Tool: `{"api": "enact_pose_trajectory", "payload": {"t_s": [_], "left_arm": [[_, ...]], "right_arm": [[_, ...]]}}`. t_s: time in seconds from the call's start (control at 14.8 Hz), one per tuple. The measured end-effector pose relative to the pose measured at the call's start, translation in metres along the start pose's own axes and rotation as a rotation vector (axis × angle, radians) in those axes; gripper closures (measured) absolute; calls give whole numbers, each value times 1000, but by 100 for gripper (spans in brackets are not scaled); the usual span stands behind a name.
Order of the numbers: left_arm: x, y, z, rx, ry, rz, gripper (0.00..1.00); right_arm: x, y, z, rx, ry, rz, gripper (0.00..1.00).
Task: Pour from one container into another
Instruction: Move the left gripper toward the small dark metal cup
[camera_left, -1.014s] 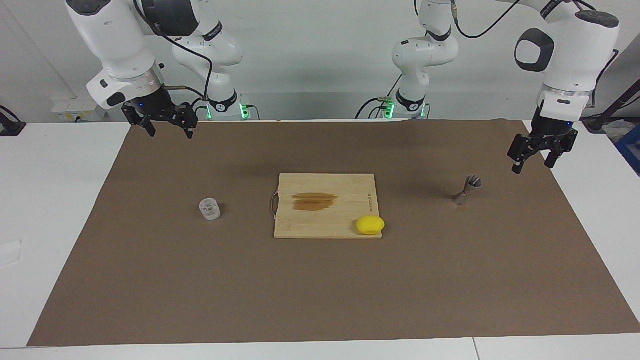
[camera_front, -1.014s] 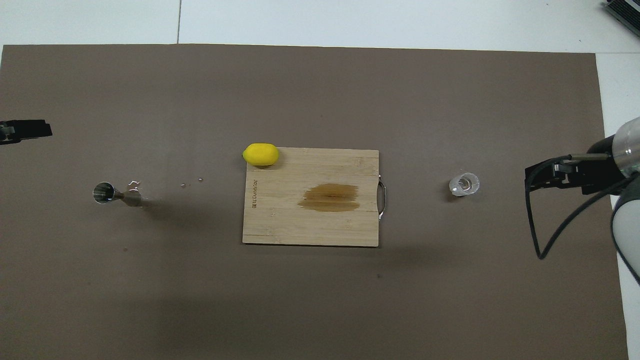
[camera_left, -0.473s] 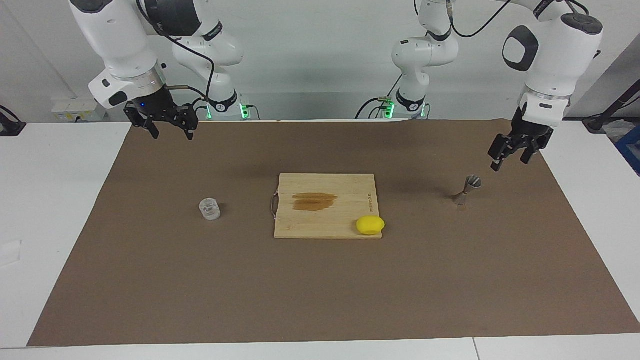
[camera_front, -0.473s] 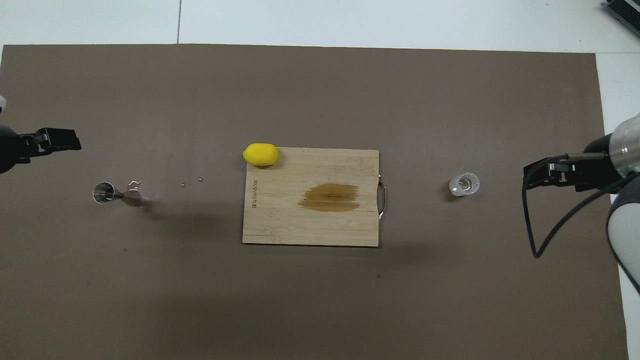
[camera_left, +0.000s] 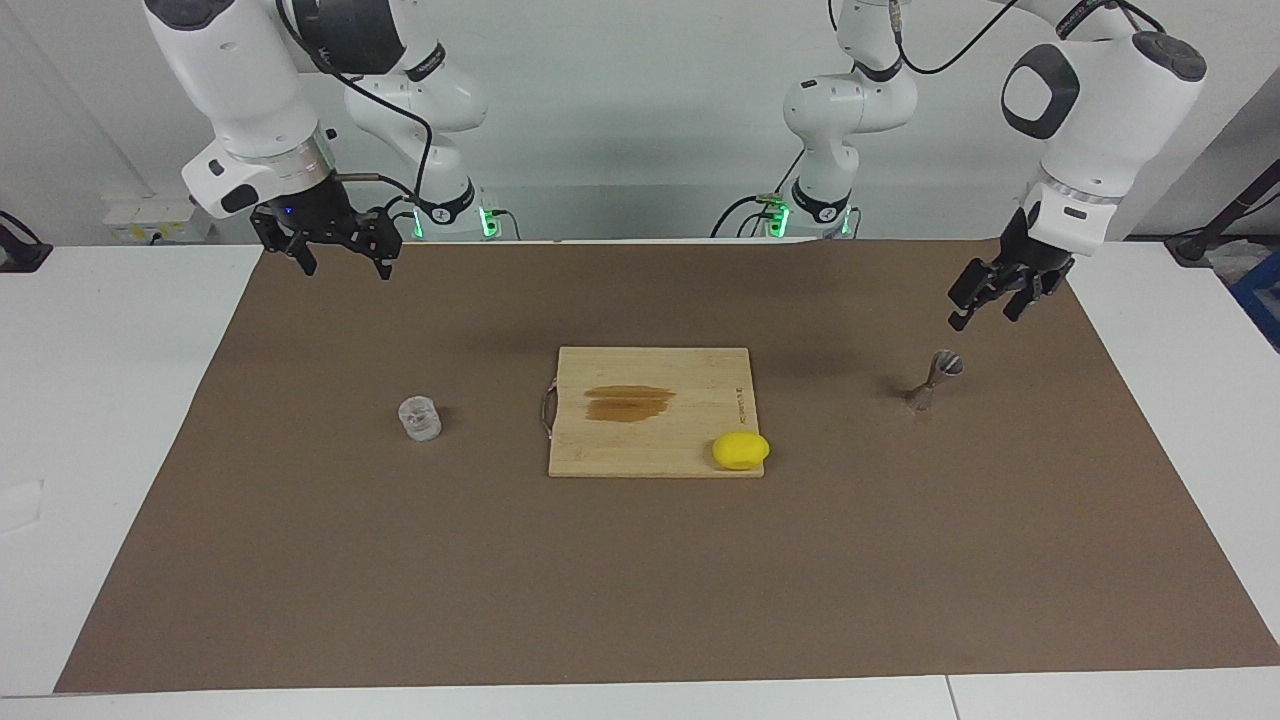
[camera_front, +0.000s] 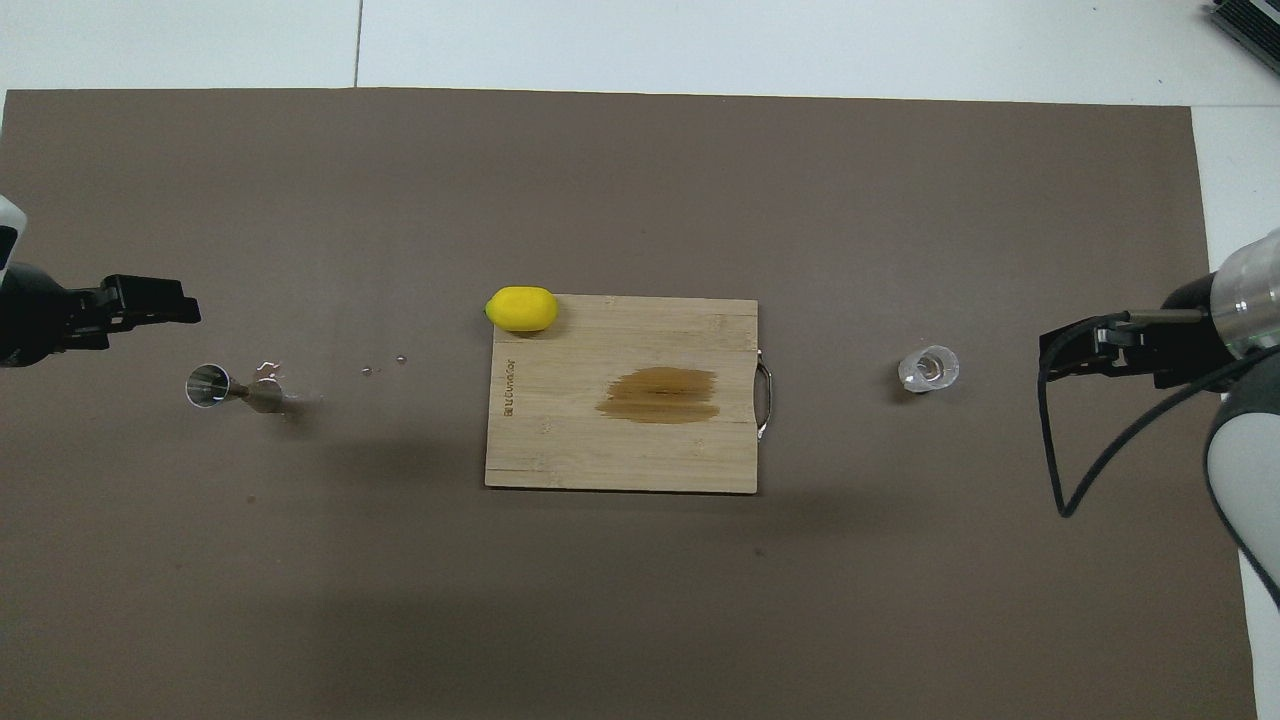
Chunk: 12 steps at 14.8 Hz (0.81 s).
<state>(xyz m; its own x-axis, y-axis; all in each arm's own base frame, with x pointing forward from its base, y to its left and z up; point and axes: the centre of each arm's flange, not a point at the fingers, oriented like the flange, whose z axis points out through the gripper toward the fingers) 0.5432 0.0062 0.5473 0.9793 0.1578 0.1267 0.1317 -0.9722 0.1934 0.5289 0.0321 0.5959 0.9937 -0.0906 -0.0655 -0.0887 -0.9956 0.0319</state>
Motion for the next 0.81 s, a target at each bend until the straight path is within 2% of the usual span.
{"api": "enact_pose_trajectory", "payload": {"t_s": [0.14, 0.27, 0.41, 0.54, 0.81], "left_arm": [[5, -32, -7, -108, 19, 82, 0], [6, -66, -11, -180, 42, 161, 0], [8, -80, -6, -240, 54, 240, 0], [12, -88, 9, -333, 67, 319, 0], [21, -137, 42, -451, 192, 612, 0]], "right_arm": [[-1, -1, 0, 0, -1, 0, 0], [-1, -1, 1, -1, -2, 4, 0], [-1, -1, 1, -1, -2, 10, 1], [-1, -1, 1, 0, -1, 19, 1], [-1, -1, 1, -1, -2, 44, 1]]}}
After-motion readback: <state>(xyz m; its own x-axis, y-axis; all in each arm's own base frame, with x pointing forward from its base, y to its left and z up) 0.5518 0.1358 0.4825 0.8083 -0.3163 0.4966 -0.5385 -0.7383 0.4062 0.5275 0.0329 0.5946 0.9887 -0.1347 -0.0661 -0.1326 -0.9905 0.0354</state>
